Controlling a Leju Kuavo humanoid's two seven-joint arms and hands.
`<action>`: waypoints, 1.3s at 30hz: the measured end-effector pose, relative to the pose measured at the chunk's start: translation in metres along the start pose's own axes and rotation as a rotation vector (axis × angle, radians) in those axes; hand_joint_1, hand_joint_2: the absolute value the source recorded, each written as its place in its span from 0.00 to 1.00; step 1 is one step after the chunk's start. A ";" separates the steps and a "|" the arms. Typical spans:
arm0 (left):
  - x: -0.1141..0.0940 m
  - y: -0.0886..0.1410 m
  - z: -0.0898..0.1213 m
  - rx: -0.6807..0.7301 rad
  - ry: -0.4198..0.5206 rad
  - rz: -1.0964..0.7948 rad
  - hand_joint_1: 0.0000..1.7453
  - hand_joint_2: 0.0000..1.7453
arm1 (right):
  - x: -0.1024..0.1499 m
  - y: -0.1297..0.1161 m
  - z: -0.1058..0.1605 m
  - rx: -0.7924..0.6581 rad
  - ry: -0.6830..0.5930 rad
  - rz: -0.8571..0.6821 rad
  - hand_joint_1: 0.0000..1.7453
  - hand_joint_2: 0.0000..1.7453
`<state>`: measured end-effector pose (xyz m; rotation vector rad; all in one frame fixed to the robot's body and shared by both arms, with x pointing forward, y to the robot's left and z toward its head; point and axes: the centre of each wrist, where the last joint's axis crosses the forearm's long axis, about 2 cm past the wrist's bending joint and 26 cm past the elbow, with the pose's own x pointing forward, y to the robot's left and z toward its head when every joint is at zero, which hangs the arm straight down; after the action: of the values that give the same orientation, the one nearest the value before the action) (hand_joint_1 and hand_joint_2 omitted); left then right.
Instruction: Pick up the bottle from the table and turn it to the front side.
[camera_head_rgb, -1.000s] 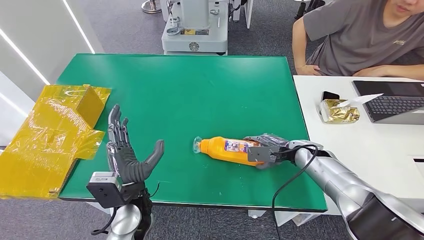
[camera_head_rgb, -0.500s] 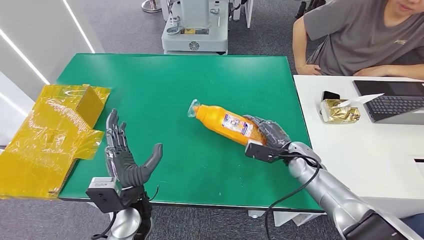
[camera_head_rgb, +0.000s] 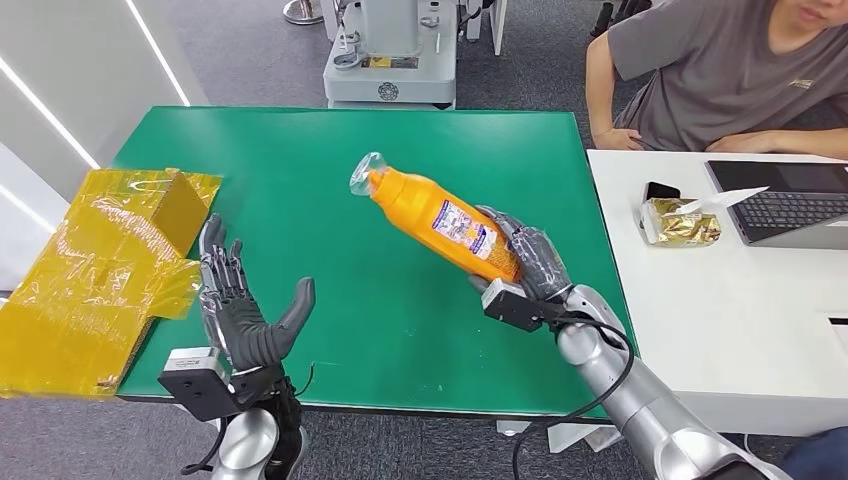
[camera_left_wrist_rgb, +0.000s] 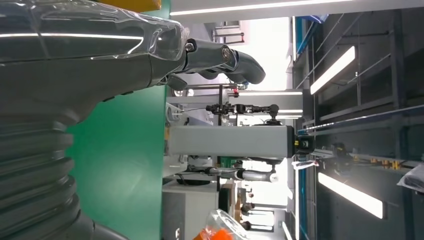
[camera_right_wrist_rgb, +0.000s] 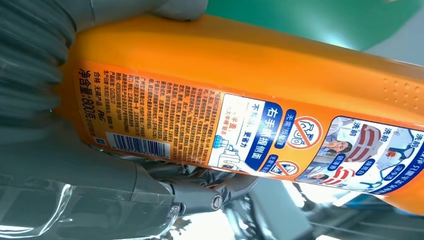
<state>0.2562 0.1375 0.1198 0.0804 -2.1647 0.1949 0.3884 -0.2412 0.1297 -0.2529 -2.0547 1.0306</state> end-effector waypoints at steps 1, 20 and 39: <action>0.000 0.000 -0.001 0.002 0.002 0.006 0.00 1.00 | 0.003 0.003 -0.002 -0.010 -0.023 -0.003 1.00 1.00; -0.012 -0.010 -0.015 -0.049 0.048 0.056 0.00 1.00 | 0.070 0.041 -0.058 -0.014 -0.274 -0.145 1.00 1.00; -0.018 -0.013 -0.010 -0.145 0.108 0.080 0.00 1.00 | 0.073 0.066 -0.053 0.104 -0.251 -0.205 1.00 1.00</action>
<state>0.2761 0.1264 0.1116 -0.0974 -2.0689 0.0860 0.3689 -0.1313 0.1407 0.1457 -2.1863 1.0800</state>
